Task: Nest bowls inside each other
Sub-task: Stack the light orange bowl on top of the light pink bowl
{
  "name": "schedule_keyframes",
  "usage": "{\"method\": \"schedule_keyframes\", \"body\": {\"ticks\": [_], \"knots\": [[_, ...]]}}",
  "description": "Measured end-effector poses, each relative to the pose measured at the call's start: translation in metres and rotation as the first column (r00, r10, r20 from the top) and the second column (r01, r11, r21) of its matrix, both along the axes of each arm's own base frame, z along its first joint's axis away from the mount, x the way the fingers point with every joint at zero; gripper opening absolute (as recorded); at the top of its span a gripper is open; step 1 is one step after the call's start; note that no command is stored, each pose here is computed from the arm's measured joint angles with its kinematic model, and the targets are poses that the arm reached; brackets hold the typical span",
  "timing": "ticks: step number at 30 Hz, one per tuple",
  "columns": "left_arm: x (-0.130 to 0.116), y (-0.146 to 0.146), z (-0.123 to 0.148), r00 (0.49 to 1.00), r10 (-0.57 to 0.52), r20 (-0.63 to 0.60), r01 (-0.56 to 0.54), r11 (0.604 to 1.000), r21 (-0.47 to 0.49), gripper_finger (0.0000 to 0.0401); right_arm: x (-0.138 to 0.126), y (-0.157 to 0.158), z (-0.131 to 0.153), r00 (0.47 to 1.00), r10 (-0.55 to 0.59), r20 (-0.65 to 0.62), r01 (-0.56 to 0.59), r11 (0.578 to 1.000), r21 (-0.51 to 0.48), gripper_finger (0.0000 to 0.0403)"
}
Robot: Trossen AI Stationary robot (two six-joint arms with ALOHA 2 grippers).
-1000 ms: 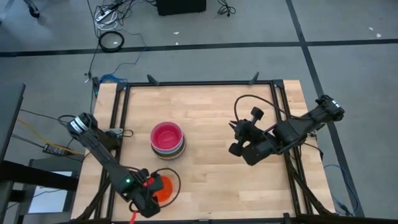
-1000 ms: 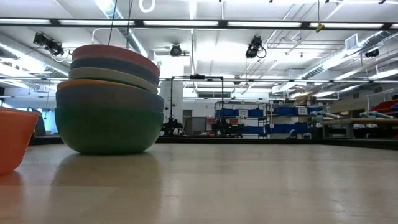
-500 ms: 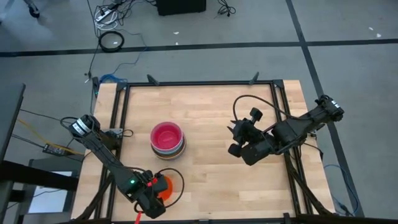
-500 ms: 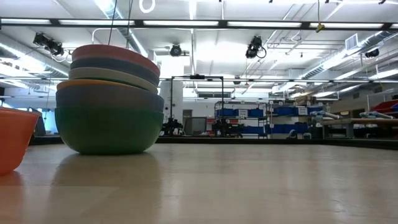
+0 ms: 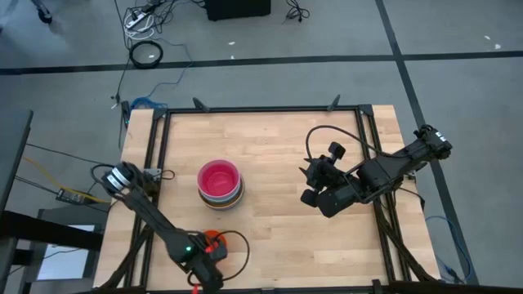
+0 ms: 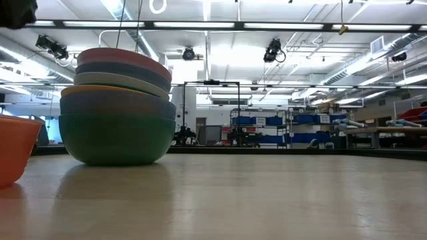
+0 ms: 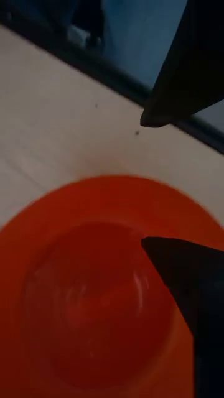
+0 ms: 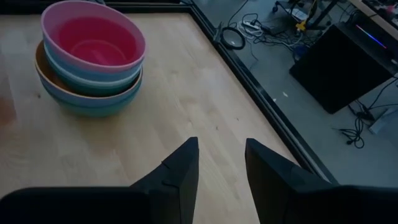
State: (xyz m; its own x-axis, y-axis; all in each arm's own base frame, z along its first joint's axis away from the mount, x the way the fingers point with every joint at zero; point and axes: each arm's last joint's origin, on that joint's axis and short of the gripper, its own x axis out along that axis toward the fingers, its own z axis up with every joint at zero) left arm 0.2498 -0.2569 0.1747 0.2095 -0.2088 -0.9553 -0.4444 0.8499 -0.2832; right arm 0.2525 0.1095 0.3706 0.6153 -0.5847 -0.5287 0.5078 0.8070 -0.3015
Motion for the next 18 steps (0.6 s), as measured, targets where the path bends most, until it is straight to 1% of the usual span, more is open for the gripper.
{"method": "schedule_keyframes", "body": {"ticks": [5, 8, 10, 14, 18], "knots": [[-0.0012, 0.0016, -0.0072, 1.000, 0.001, -0.030, 0.000, 0.999, 0.045, 0.0310, -0.0003, -0.0001, -0.0001, 1.000, 0.000, -0.003, 0.000, 1.000, -0.002, 0.0120], [-0.0018, 0.0042, -0.0074, 1.000, 0.013, -0.017, -0.012, 0.996, 0.088, 0.0310, -0.0005, 0.0006, -0.0001, 1.000, 0.003, -0.003, -0.003, 1.000, -0.002, 0.0119], [-0.0016, 0.0045, -0.0074, 1.000, 0.015, -0.016, -0.013, 0.996, 0.092, 0.0307, -0.0005, 0.0006, -0.0001, 1.000, 0.003, -0.003, -0.003, 1.000, -0.002, 0.0119], [-0.0013, 0.0056, -0.0075, 1.000, 0.021, 0.004, -0.022, 0.993, 0.119, 0.0292, -0.0009, 0.0015, -0.0001, 1.000, 0.007, -0.003, -0.007, 1.000, -0.001, 0.0118], [-0.0008, 0.0057, -0.0074, 1.000, 0.025, 0.017, -0.027, 0.992, 0.127, 0.0264, -0.0011, 0.0020, -0.0001, 1.000, 0.008, -0.002, -0.008, 1.000, 0.000, 0.0118]]}}
